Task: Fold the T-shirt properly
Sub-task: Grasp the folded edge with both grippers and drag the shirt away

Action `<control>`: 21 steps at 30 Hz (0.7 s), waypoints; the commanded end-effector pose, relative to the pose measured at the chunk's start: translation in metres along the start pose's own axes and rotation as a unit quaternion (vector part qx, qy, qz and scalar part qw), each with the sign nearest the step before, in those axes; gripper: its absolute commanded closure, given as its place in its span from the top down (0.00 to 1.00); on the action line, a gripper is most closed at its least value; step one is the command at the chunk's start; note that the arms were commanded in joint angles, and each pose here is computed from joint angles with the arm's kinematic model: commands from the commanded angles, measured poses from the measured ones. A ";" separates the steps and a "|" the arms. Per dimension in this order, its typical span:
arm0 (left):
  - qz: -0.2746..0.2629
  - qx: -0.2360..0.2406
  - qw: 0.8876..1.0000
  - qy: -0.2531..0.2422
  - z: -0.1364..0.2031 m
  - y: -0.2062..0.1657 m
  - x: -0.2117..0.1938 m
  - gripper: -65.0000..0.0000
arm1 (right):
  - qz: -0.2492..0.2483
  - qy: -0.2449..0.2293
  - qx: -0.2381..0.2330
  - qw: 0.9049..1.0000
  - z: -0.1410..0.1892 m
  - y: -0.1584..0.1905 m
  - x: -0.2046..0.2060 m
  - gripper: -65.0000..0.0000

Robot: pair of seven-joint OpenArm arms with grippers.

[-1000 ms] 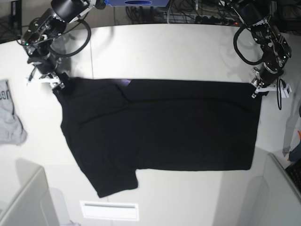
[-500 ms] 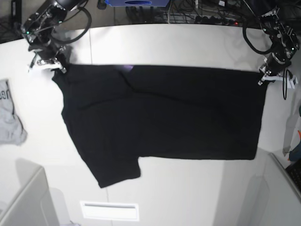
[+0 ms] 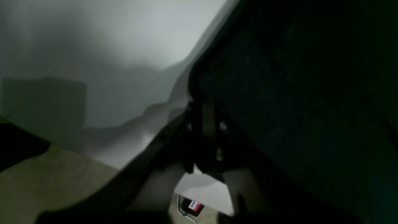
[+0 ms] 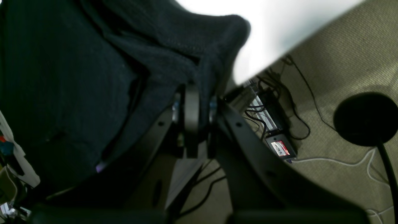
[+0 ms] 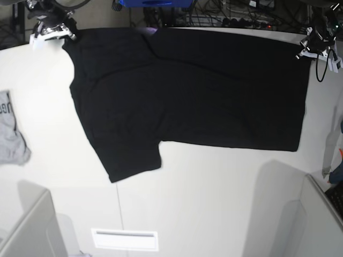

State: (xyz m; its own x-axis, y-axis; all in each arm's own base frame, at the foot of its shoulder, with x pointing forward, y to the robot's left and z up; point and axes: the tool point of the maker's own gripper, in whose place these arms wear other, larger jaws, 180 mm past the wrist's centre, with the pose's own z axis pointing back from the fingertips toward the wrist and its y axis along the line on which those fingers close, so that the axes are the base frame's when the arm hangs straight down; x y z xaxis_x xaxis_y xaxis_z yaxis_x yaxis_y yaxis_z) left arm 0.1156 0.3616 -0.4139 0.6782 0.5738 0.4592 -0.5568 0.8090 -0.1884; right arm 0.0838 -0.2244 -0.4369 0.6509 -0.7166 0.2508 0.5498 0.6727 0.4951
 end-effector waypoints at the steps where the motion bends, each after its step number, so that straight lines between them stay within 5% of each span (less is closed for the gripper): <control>1: -0.009 0.001 1.000 -0.016 0.005 0.000 0.011 0.00 | 0.008 -0.016 0.006 1.000 0.004 0.004 0.009 0.00; 17: 0.007 0.041 0.999 -0.007 0.023 0.036 -0.003 0.00 | 0.008 -0.022 0.010 1.000 0.002 0.008 0.016 0.00; 18: 0.019 0.047 0.999 -0.013 0.026 0.042 -0.003 0.00 | 0.009 -0.022 0.011 1.000 0.002 0.008 0.016 0.06; 21: 0.037 0.060 0.997 -0.037 0.037 0.052 0.005 0.41 | 0.009 -0.026 0.012 1.000 0.002 0.008 0.017 0.48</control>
State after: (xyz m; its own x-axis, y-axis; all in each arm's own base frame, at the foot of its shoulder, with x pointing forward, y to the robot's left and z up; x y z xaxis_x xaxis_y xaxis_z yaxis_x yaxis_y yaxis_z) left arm 0.0628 0.3971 -0.4016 0.6014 0.6445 0.4722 -0.6827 0.7216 -0.1154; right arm 0.0986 -0.2240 -0.4316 0.6354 -0.7213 0.2757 0.5283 0.6665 0.5260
